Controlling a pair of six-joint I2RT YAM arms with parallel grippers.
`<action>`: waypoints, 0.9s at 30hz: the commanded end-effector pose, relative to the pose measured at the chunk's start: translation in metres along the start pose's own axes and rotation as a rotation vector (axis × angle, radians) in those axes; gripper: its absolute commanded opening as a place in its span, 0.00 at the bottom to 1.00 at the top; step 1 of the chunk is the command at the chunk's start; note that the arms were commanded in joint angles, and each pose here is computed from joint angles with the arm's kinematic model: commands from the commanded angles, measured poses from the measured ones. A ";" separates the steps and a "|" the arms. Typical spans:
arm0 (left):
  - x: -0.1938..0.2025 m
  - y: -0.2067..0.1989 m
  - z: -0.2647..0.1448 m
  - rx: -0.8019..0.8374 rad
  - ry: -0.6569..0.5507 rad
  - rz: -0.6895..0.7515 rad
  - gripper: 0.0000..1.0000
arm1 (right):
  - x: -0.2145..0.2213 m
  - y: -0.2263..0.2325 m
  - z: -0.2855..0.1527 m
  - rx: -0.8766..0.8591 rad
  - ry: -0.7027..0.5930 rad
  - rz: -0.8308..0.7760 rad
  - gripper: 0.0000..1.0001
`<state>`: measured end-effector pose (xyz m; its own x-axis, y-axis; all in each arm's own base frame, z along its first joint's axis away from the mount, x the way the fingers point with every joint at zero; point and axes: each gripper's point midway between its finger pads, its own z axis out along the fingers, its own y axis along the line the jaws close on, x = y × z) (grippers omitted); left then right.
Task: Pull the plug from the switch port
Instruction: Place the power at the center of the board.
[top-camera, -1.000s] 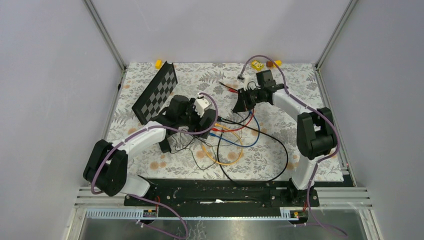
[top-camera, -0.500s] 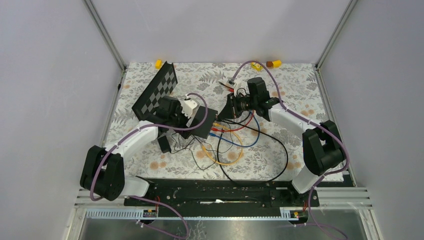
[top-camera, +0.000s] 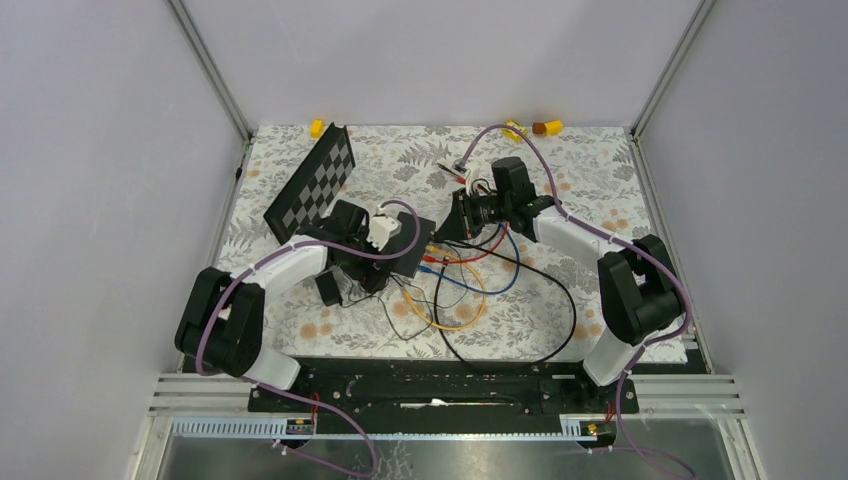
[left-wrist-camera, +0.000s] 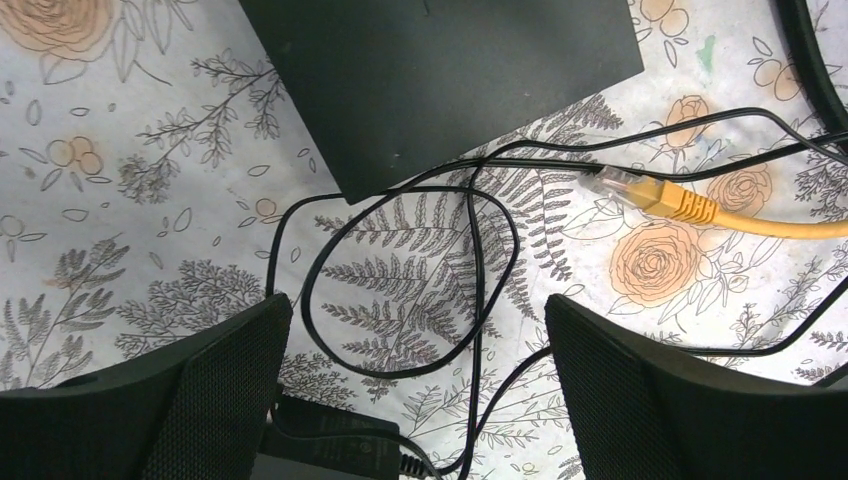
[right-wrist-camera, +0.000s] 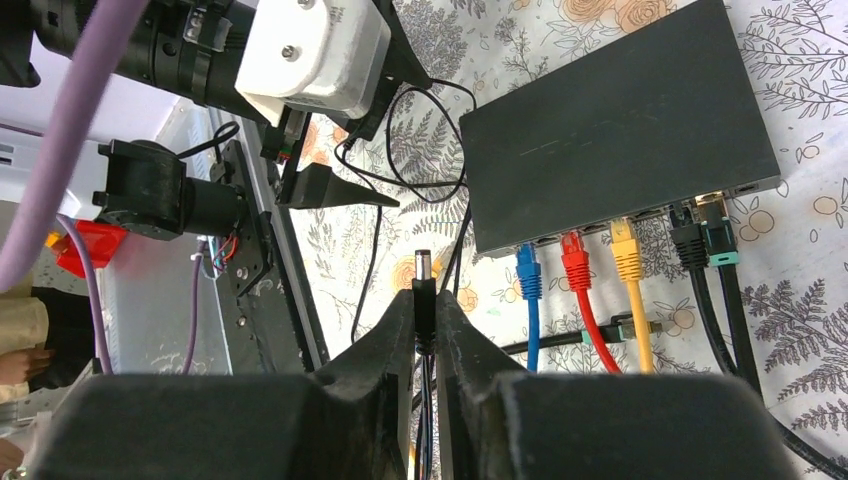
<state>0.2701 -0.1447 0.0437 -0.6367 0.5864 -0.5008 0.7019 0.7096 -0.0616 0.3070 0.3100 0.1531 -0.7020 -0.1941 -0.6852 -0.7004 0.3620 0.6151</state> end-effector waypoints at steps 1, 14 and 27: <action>0.001 -0.008 0.008 0.040 0.016 -0.007 0.98 | -0.005 0.005 0.001 -0.024 -0.001 -0.057 0.07; 0.008 -0.001 0.019 -0.033 0.074 0.005 0.58 | -0.007 0.000 -0.003 0.017 0.016 -0.094 0.08; -0.001 0.008 -0.006 -0.062 0.040 0.024 0.00 | -0.027 0.000 -0.009 0.066 0.006 -0.135 0.14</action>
<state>0.2593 -0.1424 0.0197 -0.6636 0.6294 -0.4044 0.7017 0.7110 -0.0448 0.3143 0.3032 0.1536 -0.6544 -0.2532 -0.7125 -0.7416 0.3989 0.5394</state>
